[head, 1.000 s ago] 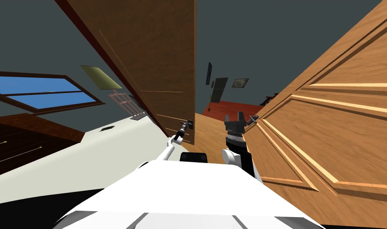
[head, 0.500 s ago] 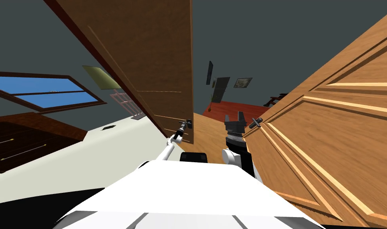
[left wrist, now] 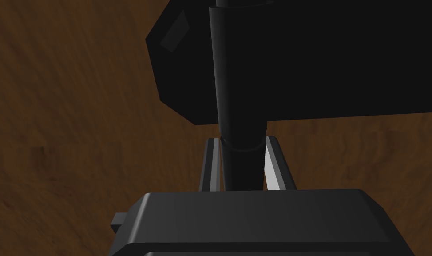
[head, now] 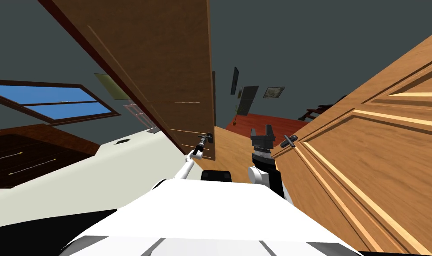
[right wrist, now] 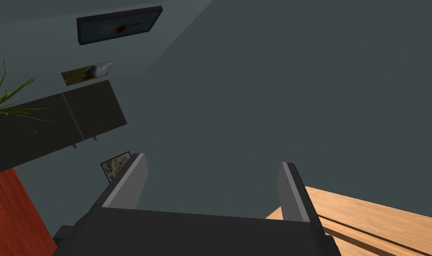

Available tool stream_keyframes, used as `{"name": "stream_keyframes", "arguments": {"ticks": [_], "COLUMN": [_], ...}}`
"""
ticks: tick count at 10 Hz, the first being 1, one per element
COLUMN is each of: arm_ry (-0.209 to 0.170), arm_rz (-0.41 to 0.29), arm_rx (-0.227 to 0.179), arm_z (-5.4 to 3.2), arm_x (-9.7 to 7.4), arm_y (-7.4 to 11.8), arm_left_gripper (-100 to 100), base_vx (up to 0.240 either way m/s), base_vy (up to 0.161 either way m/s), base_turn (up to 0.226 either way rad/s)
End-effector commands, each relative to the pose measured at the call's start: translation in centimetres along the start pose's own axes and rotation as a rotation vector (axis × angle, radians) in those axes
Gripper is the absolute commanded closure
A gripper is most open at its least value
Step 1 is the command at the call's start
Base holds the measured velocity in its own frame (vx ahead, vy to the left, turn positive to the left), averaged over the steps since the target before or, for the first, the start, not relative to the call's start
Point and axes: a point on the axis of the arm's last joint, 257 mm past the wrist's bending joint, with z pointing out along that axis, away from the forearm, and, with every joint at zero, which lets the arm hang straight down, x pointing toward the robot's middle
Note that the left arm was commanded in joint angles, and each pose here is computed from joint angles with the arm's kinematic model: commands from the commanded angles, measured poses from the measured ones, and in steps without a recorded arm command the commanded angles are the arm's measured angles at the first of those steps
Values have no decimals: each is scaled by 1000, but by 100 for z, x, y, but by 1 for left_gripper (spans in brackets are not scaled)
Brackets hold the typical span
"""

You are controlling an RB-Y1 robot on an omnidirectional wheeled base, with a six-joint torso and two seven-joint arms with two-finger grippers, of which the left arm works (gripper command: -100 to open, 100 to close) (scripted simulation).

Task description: Push the door open

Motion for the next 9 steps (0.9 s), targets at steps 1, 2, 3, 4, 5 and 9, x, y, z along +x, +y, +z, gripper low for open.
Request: {"name": "stream_keyframes", "arguments": {"ticks": [1,2,3,4,5,9], "arm_ry": [-27,-35,-52,-60,-73,-97], "arm_rz": [6,6,4,3,2,-4], "arm_rx": [9,9,8,7,6,-7], "arm_z": [31,36,44,47,52,45], "arm_x": [-149,-188,-260,-292,-351,-456], "arm_y": [-48,-46,-43,-41,-37,23], "arm_left_gripper": [100,100,100,100,100,100], "base_vx": [91,83,113,121,126,137], "base_vy": [-99,-99,-149,-139,-132,-109], "base_turn": [57,35,65,84,54,52]}}
